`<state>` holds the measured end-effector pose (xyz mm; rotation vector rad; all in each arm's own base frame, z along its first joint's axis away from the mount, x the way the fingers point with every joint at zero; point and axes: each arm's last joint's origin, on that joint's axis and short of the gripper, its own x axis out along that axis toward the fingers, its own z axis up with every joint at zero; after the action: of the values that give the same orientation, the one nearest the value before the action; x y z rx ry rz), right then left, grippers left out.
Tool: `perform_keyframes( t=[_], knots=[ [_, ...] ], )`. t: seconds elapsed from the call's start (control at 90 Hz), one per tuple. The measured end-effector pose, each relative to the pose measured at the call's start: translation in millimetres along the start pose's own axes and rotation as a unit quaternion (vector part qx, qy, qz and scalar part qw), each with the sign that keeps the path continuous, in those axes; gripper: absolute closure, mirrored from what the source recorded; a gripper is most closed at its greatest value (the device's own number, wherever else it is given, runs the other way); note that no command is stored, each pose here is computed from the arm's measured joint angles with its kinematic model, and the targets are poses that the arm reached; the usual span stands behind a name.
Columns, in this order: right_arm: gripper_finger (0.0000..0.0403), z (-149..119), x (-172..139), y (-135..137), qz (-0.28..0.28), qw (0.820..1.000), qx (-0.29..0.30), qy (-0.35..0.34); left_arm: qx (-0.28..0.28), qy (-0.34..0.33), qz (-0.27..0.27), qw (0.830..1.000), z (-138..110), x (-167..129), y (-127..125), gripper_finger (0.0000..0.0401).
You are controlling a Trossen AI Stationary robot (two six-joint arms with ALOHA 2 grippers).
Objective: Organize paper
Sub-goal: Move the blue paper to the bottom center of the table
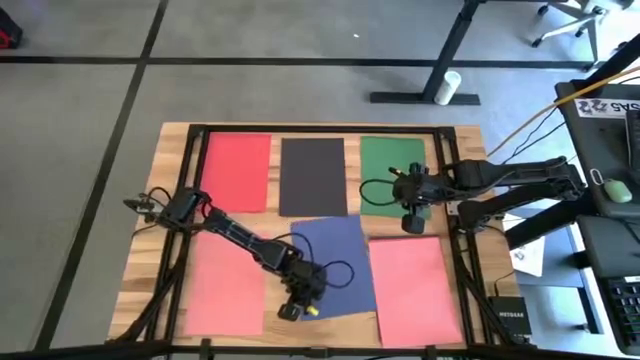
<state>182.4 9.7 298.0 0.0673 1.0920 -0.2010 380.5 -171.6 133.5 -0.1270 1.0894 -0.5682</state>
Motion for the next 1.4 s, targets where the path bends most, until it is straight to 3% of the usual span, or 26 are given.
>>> perform_keyframes(
  t=[0.2, 0.344, 0.444, 0.611, 0.833, 1.4],
  knots=[
    [0.0403, 0, 0, 0, 0.003, 1.000, 0.000, 0.001, -0.006, 0.009, 0.014, 1.000, 0, -18, -15, 0.0401],
    [0.0403, 0, 0, 1, 0.013, 1.000, 0.000, 0.002, 0.025, -0.033, 0.077, 0.996, 9, -41, -24, 0.0401],
    [0.0403, 0, 0, 1, 0.013, 1.000, 0.001, 0.001, 0.036, -0.063, 0.123, 0.990, 15, -47, -17, 0.0401],
    [0.0403, 0, 0, 1, 0.013, 1.000, 0.001, 0.000, 0.037, -0.066, 0.139, 0.987, 15, -29, 6, 0.0401],
    [0.0403, 0, 0, 1, 0.012, 1.000, 0.001, 0.003, 0.020, -0.050, 0.111, 0.992, 11, -12, 21, 0.0401],
    [0.0403, 0, 0, 1, 0.013, 1.000, 0.001, 0.003, -0.011, -0.012, 0.059, 0.998, -12, 4, -2, 0.0401]
  ],
)
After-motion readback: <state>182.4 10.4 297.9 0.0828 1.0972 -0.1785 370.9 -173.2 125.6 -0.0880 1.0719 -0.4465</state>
